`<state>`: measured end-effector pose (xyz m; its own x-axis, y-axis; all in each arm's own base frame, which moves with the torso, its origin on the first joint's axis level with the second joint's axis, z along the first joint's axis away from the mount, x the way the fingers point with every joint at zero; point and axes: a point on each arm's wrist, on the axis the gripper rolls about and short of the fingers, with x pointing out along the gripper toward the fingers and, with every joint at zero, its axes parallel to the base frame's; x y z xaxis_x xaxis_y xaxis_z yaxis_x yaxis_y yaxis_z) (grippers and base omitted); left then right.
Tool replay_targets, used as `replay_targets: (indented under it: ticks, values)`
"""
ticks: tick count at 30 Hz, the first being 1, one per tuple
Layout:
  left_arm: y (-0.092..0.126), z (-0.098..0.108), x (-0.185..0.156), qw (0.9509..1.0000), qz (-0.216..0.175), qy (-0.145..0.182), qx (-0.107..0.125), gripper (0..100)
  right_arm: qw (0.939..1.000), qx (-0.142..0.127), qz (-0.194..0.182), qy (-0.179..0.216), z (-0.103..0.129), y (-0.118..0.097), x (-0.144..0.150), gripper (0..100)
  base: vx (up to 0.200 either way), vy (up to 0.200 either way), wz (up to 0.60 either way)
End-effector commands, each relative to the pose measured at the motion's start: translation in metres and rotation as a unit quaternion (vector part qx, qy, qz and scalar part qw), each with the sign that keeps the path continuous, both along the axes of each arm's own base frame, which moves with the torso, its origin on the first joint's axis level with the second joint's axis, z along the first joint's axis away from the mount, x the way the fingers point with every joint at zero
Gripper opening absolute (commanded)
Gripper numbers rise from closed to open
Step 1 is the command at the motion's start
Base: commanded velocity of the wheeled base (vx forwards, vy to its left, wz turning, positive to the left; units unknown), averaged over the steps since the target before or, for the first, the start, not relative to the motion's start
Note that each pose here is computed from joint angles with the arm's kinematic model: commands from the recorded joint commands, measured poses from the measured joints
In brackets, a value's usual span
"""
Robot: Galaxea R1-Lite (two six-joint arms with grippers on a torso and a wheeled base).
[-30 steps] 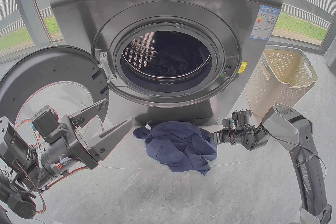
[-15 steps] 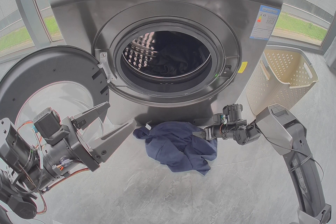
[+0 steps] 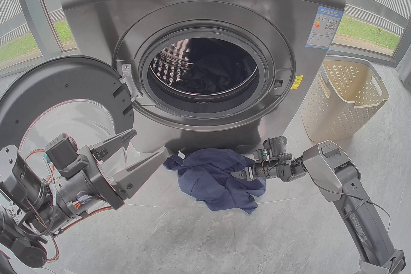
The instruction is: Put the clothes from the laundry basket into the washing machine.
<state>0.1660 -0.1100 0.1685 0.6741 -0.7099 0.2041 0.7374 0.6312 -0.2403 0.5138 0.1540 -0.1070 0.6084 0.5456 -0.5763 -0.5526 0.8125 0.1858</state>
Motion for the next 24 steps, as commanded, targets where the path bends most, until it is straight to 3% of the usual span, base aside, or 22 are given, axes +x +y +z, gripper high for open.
replay_targets:
  ticks: [1,5,21,22,24]
  values:
    - [-0.0009,-0.0020,0.0010,1.0000,-0.001,0.004,0.003,100,0.9999,-0.007,-0.011,0.007,-0.0118,-0.0063,-0.0001,100,0.000,0.000,0.00]
    - [-0.0007,-0.0017,0.0008,1.0000,-0.001,0.004,0.002,100,0.9997,-0.008,-0.022,0.007,-0.0118,-0.0159,0.0026,100,0.000,0.000,0.00]
    - [-0.0016,-0.0013,0.0005,1.0000,-0.002,0.003,0.002,100,0.9996,-0.006,-0.022,0.016,-0.0122,-0.0160,0.0018,100,0.000,0.000,0.00]
    - [-0.0014,-0.0010,0.0003,1.0000,-0.002,0.002,0.001,100,0.9996,-0.006,-0.022,0.016,-0.0122,-0.0160,0.0018,0,0.000,0.000,0.00]
    - [-0.0012,-0.0004,0.0004,1.0000,-0.001,0.001,0.000,100,0.9996,-0.006,-0.022,0.016,-0.0122,-0.0160,0.0018,0,0.000,0.000,0.00]
